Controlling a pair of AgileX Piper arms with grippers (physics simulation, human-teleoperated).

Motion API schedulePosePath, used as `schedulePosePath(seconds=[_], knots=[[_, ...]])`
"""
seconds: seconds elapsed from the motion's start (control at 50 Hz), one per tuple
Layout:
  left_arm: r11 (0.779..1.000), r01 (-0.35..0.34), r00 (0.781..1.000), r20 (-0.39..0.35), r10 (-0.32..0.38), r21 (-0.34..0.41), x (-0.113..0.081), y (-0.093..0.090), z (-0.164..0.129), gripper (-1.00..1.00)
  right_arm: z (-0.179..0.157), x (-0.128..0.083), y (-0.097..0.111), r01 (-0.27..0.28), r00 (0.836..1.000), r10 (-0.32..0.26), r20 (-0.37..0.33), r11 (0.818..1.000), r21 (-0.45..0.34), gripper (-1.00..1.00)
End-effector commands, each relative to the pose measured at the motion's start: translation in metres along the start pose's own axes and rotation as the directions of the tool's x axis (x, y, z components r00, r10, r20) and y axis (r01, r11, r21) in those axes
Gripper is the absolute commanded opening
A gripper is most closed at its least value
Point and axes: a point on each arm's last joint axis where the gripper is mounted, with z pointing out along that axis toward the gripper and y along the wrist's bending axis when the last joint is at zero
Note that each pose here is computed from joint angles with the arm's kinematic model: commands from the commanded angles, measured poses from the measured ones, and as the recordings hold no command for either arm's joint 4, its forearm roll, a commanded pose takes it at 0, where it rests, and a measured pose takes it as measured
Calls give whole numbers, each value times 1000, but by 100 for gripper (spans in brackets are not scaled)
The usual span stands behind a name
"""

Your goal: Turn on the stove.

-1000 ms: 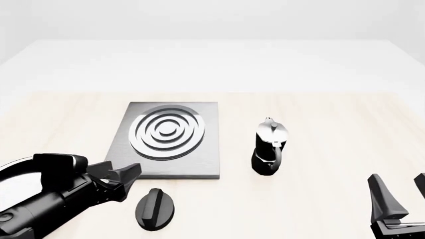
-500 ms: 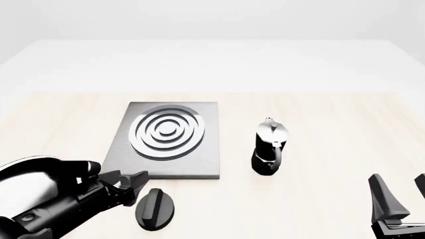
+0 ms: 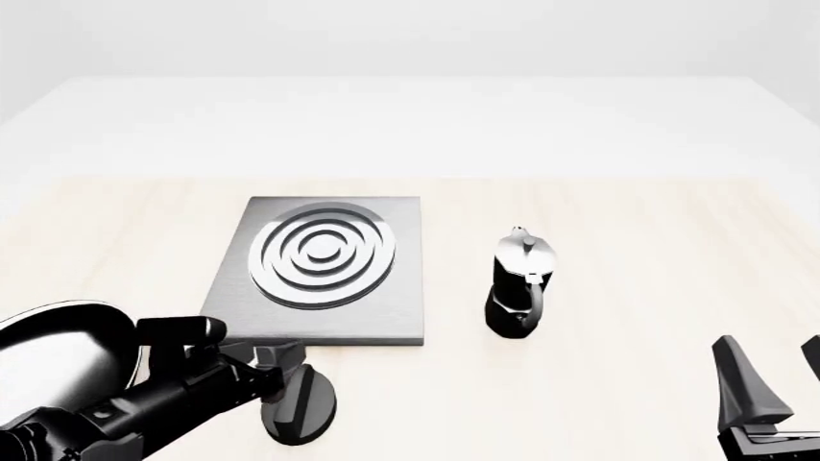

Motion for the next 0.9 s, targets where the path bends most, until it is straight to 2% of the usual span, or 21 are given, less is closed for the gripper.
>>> schedulePosePath(seconds=[0.02,0.9], knots=[[1000,17,1000,-21,-17,-6,7,2,12,100,0,0,0,-4,1000,4,-1,1000,0,100],[999,50,994,-96,-49,6,31,0,38,100,0,0,0,-23,1000,23,3,1000,5,100]])
